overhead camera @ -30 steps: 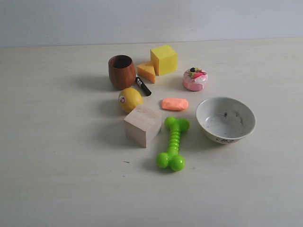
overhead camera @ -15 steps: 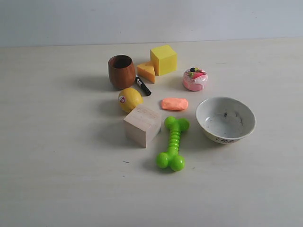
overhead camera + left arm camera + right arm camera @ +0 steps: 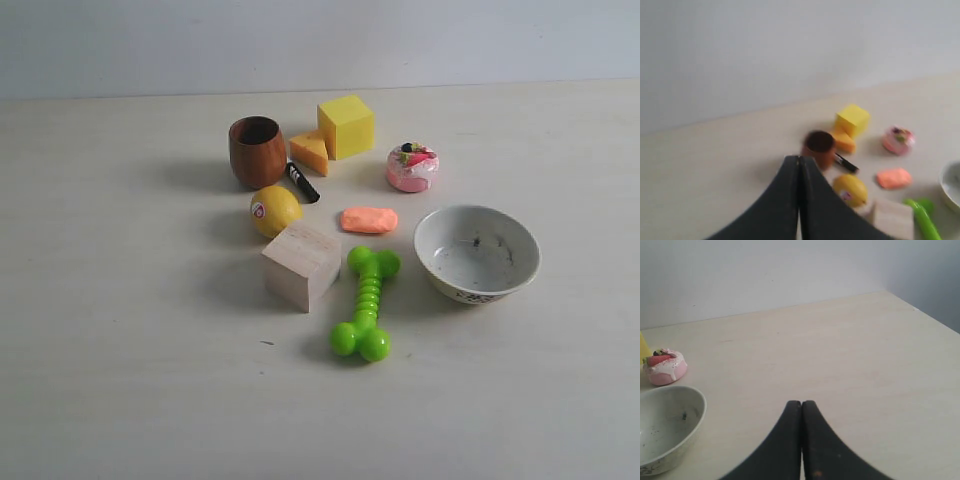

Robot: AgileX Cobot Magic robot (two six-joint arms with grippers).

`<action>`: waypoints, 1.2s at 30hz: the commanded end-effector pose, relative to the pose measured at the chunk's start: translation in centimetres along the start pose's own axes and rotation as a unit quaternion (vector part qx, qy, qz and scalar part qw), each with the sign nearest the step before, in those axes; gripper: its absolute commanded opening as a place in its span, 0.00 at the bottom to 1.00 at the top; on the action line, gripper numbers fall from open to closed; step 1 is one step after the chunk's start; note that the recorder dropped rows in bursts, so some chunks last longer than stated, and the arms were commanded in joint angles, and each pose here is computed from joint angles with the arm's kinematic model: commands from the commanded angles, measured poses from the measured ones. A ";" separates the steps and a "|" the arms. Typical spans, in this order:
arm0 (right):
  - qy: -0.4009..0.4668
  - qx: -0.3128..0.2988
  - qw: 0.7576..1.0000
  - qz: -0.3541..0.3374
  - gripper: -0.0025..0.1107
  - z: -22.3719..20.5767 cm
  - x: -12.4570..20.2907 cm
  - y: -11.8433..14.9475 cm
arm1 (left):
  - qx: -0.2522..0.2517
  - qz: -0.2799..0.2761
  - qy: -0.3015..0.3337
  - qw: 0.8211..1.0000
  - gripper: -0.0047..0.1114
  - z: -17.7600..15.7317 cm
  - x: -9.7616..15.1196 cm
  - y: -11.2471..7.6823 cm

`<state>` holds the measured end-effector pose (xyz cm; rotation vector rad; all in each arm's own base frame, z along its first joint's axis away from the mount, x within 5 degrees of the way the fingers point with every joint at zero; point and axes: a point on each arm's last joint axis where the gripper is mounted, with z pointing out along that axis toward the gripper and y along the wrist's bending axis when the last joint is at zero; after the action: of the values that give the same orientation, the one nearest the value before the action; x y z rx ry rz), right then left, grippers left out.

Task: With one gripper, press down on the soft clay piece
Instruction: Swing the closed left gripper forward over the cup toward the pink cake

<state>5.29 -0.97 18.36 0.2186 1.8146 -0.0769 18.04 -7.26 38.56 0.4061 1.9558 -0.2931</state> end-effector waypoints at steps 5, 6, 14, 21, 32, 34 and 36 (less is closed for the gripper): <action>-0.003 0.000 1.000 0.000 0.02 0.0 0.1 0.0 | 0.198 0.028 0.249 0.948 0.04 8.2 -1.2 -5.5; -0.003 0.000 1.000 0.000 0.02 0.0 0.1 0.0 | 0.207 0.026 0.274 0.939 0.04 9.2 -0.9 -5.8; -0.003 0.000 1.000 0.000 0.02 0.0 0.1 0.0 | 0.247 0.021 0.408 0.879 0.04 16.1 0.8 -8.2; -0.003 0.000 1.000 0.000 0.02 0.0 0.1 0.0 | 0.239 0.008 0.427 0.872 0.04 21.2 1.1 -10.0; -0.003 0.000 1.000 0.000 0.02 0.0 0.1 0.0 | 0.239 0.007 0.421 0.875 0.04 27.1 1.3 -12.8; -0.003 0.000 1.000 0.000 0.02 0.0 0.1 0.0 | 0.240 0.006 0.423 0.874 0.04 28.1 1.7 -13.4; -0.003 0.000 1.000 0.000 0.02 0.0 0.1 0.0 | 0.240 0.006 0.428 0.871 0.04 29.1 2.3 -14.0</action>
<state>5.29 -0.97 18.36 0.2186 1.8146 -0.0769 35.26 -29.71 25.80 1.0028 2.7333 -0.6845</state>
